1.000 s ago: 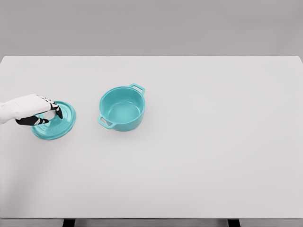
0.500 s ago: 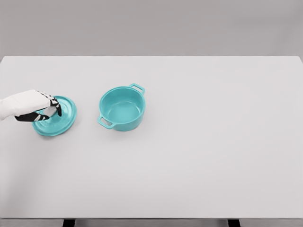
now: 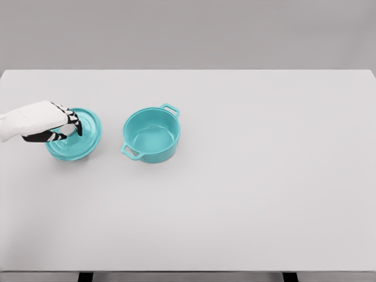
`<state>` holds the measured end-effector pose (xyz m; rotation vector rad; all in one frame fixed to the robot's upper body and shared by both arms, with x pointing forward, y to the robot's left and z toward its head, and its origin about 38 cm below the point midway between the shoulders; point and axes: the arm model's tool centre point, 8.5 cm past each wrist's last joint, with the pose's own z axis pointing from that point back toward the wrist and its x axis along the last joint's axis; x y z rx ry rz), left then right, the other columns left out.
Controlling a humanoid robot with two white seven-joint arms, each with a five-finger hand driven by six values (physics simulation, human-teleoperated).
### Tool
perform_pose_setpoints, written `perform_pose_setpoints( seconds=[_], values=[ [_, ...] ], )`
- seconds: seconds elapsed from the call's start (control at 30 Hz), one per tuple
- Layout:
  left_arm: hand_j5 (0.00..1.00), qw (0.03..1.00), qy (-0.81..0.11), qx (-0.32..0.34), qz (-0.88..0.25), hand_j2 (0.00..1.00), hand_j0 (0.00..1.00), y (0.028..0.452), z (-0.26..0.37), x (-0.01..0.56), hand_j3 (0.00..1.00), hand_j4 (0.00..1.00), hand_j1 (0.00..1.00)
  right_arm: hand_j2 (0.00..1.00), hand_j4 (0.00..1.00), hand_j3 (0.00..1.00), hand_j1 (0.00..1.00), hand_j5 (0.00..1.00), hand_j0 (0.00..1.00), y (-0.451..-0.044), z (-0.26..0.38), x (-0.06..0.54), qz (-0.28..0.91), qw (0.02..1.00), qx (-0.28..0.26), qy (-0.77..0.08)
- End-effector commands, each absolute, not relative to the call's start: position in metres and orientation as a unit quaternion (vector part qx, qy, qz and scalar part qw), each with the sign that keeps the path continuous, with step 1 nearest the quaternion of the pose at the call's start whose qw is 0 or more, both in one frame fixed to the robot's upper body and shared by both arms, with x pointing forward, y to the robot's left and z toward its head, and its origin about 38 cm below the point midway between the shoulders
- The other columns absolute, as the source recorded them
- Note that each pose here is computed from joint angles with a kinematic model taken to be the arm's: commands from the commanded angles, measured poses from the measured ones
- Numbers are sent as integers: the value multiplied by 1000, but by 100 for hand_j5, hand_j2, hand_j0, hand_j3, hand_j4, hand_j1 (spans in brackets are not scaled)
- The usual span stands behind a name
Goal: Cover the pot with left arm
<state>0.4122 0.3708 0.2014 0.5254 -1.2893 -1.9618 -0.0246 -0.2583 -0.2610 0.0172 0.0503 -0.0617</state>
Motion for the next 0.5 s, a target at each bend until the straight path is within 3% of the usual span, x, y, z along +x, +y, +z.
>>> perform_pose_setpoints(
  seconds=[0.0,0.47],
  values=[
    [51,354,-508,202,-759,51,51,367,206,411,51,51,51,100,100,100,100,100,100,-258,-261,-25,-31,999,9,25],
    [51,317,-530,209,-758,51,51,349,230,411,51,51,51,100,100,100,100,100,100,-258,-261,-24,-31,999,9,25]
  ],
)
